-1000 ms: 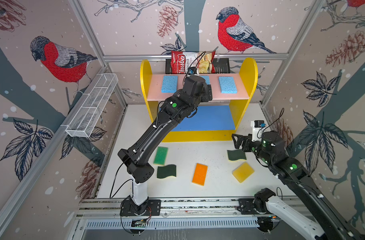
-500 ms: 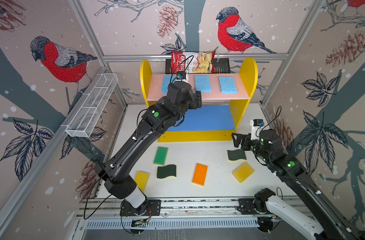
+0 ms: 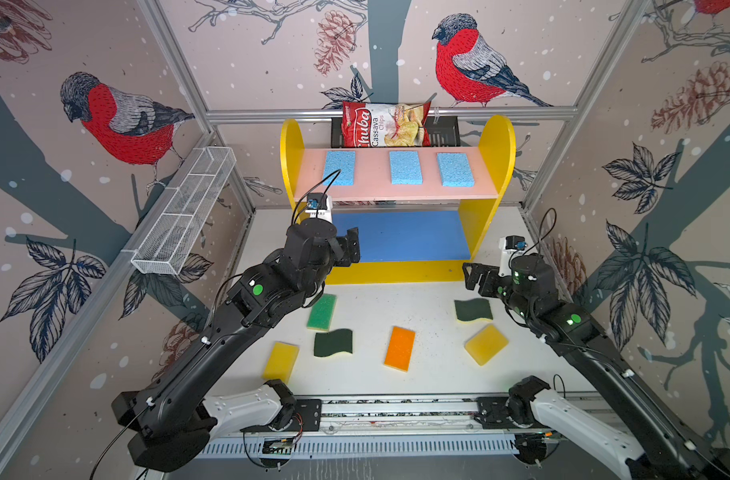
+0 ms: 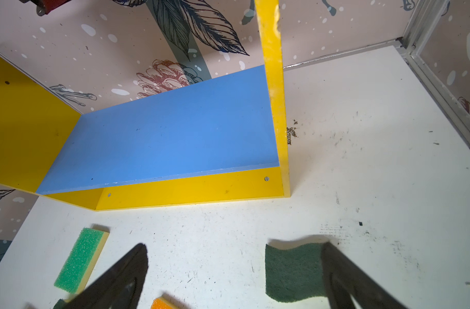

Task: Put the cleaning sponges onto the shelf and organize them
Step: 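Withdraw the left gripper from the shelf toward the table sponges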

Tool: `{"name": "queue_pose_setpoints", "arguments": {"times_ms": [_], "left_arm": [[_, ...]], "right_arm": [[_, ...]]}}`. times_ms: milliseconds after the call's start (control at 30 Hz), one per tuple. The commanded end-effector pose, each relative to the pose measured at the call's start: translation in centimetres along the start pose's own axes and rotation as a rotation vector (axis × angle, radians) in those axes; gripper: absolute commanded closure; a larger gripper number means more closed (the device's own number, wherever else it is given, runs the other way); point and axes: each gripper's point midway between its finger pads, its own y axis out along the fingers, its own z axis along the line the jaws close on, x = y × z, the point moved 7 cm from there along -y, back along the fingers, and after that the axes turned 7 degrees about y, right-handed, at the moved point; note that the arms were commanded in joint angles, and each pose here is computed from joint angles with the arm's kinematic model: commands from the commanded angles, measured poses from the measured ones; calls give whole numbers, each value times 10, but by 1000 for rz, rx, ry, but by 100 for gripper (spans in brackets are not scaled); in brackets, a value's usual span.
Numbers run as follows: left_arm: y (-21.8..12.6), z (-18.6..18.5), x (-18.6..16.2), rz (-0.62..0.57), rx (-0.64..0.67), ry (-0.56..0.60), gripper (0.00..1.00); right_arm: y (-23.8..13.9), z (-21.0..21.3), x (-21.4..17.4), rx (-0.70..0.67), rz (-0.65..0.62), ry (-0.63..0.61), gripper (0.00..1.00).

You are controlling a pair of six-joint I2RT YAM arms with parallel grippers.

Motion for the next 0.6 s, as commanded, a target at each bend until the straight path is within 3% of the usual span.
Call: {"name": "queue_pose_setpoints", "arguments": {"times_ms": [0,300,567], "left_arm": [[0,17,-26,49,102,-2,15],[-10,38,-72,100,142,-42,15],[6,43,-125,210,186,-75,14]], "right_arm": [[3,-2,-1,-28,-9,47,0],[12,3,-12,-35,22,55,0],[19,-4,-33,-70,59,59,0]]}}
